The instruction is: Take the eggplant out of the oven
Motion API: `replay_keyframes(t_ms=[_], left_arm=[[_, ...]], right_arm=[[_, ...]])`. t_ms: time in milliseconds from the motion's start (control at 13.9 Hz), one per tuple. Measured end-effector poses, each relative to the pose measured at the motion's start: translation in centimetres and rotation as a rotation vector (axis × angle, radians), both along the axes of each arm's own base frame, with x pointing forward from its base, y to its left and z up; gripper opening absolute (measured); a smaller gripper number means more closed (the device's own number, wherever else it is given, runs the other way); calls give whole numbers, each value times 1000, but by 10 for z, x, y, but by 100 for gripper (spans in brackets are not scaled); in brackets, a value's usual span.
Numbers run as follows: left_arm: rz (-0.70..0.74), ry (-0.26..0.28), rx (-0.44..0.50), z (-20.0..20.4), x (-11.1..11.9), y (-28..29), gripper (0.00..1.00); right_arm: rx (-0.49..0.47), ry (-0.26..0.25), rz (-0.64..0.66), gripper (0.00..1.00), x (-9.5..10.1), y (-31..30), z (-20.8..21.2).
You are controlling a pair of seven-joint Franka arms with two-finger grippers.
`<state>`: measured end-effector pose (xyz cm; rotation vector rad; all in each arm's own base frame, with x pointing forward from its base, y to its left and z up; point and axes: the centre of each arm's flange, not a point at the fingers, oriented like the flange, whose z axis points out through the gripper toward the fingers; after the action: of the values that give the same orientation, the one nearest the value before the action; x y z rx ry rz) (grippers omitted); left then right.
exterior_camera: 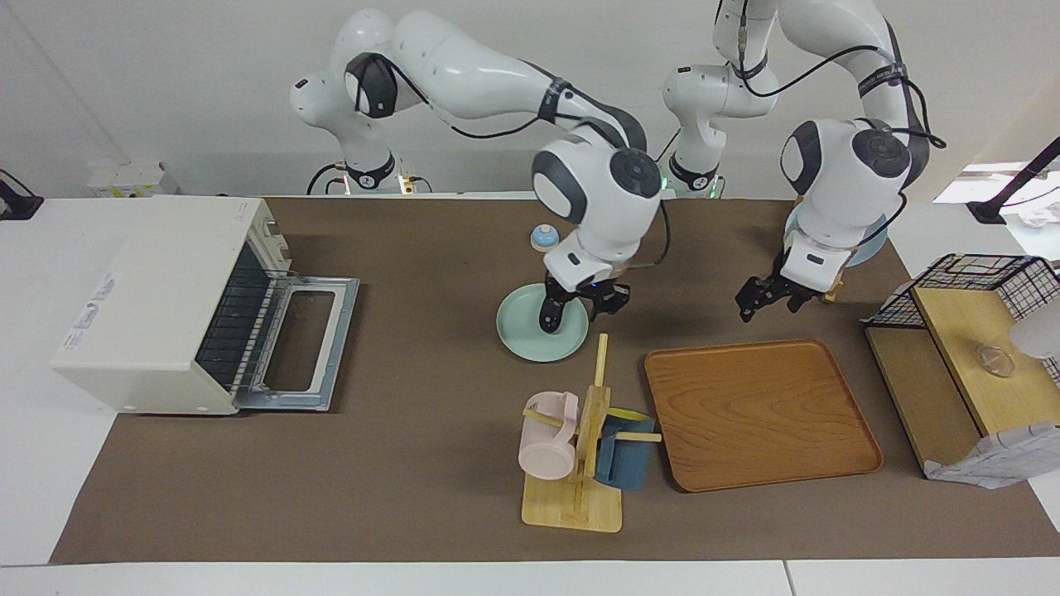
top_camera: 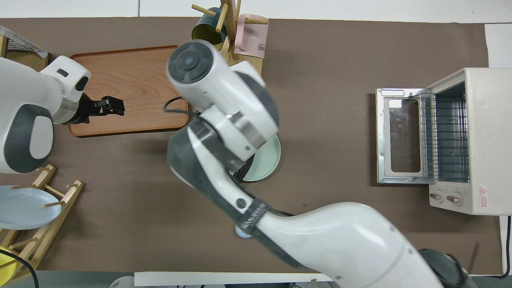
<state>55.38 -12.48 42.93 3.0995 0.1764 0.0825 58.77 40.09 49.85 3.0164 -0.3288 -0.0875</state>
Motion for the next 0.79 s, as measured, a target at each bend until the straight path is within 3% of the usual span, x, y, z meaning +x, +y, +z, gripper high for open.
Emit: replay_keyframes(t_ms=[144,216,288,360,432,576,720,792], left_arm=[[7,-16,-10,-10,-5,-46,100],[7,-29,-20,-13,-14,-81,100],[0,-42,-34,-16,-28,-124,100],[-24,-52,-48,-19,-48,-168,100],[-59,-54,-56,-24,-69,-206,100],[-124,-53,-66,-44,-106,-264,100],[-156,-52,-71,-76,-124,-297,100],[-165,-46,-65,-95,-127,-303,100]], right_arm=[[4,42,61,52,4,-93,36],[11,61,95,43,7,-141,32],[19,83,122,43,11,-190,16],[29,99,143,35,12,-232,-9],[37,110,156,26,9,-259,-32],[43,119,172,23,-2,-276,-63],[49,104,171,18,-10,-290,-87],[52,102,166,7,-13,-301,-101]])
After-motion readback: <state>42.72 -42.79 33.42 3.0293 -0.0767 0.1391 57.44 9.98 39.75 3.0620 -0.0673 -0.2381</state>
